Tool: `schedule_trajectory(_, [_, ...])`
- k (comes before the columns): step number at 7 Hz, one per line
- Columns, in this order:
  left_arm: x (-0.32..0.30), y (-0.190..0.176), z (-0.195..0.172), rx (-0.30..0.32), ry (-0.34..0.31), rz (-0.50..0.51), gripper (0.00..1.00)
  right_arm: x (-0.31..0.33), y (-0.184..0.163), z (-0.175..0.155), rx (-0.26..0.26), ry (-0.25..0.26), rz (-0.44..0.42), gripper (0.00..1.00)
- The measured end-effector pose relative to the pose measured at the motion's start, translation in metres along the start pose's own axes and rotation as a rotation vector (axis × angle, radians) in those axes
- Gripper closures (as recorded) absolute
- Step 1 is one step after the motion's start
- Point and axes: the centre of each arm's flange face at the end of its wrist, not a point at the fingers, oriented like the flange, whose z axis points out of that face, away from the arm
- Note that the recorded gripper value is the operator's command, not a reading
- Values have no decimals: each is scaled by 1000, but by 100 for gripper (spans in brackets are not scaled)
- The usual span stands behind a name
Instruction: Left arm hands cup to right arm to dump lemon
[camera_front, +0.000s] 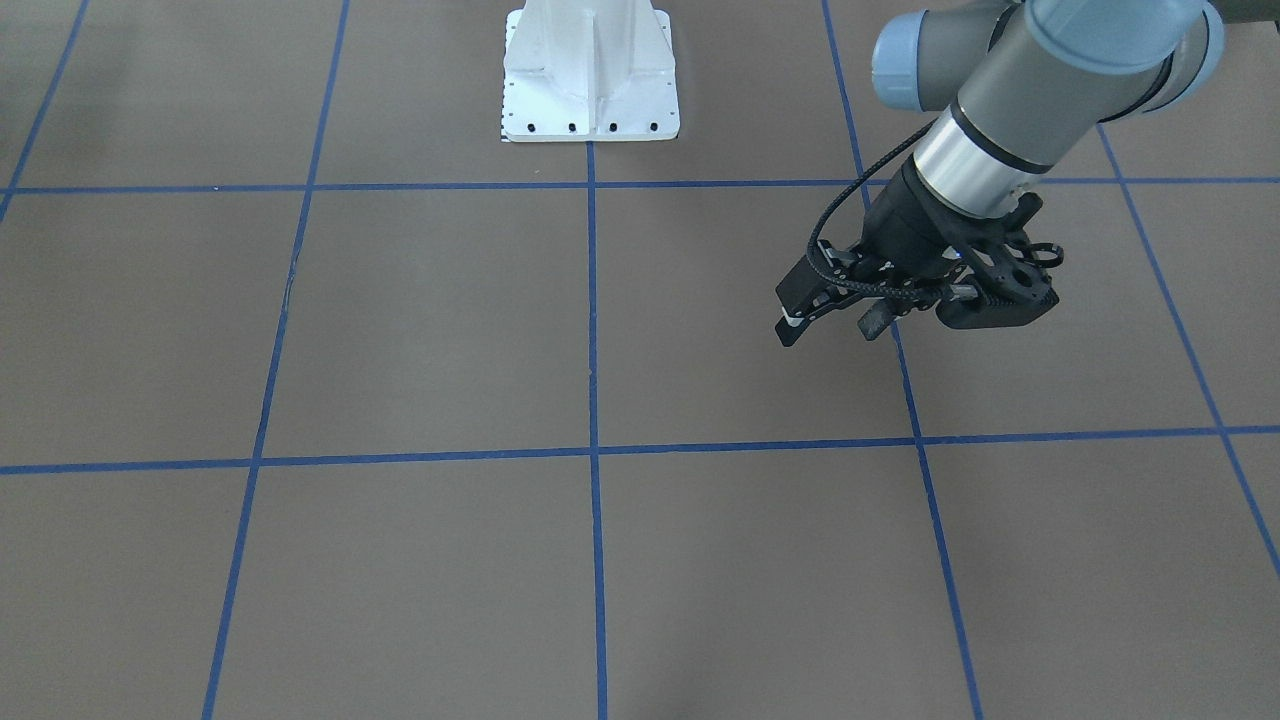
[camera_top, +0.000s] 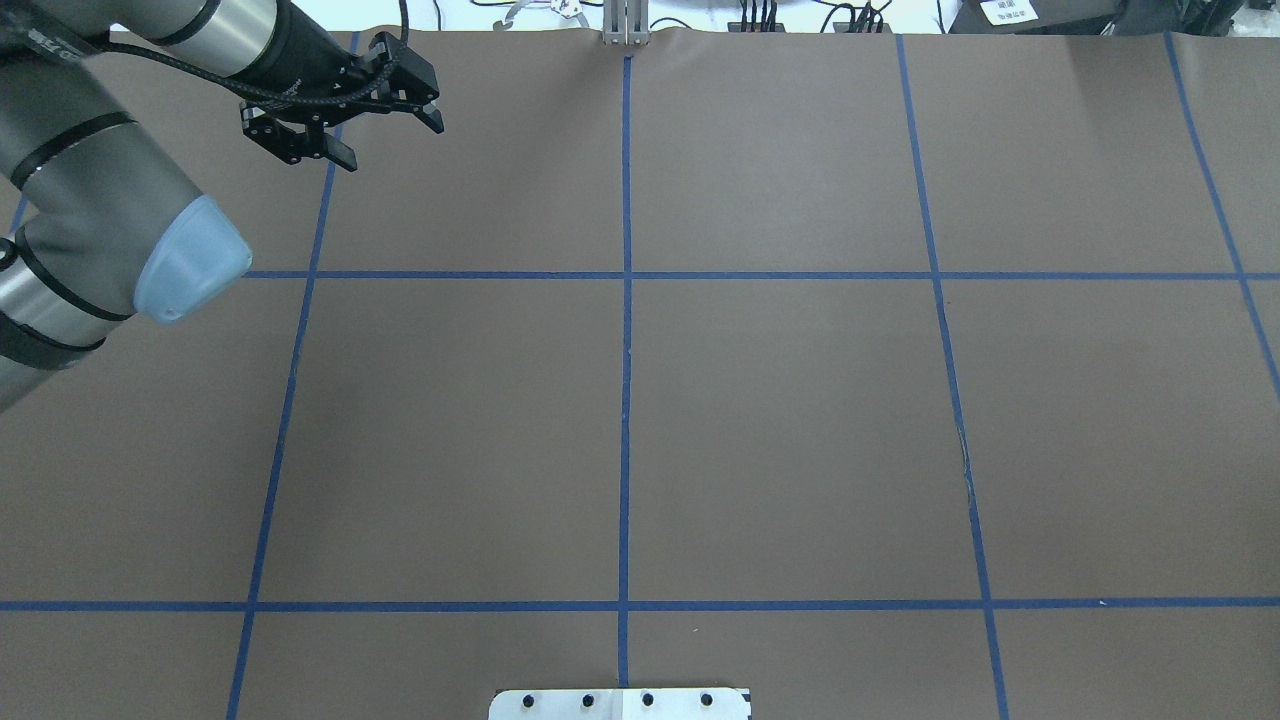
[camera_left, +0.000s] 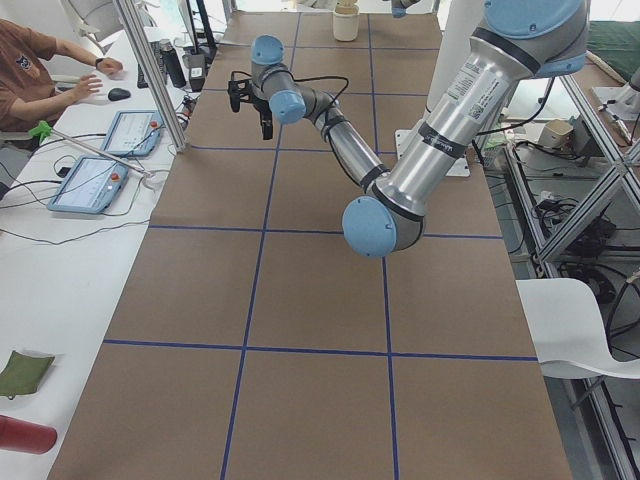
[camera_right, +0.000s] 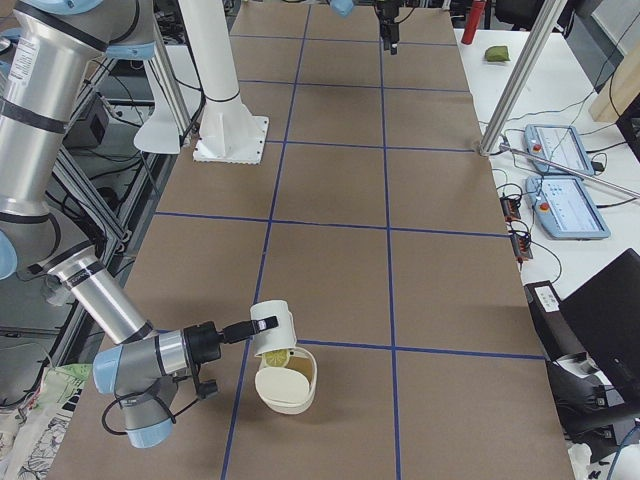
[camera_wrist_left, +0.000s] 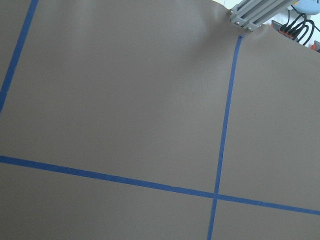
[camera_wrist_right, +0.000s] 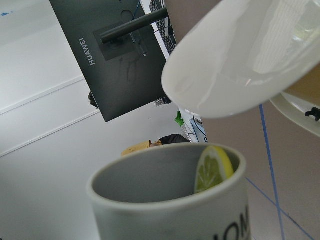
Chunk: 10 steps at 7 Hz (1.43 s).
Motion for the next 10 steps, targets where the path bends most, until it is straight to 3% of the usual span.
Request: schedule_trajectory(10, [1,3,-7,14,-25,21,0,-6,-2,22,-48,1,468,71])
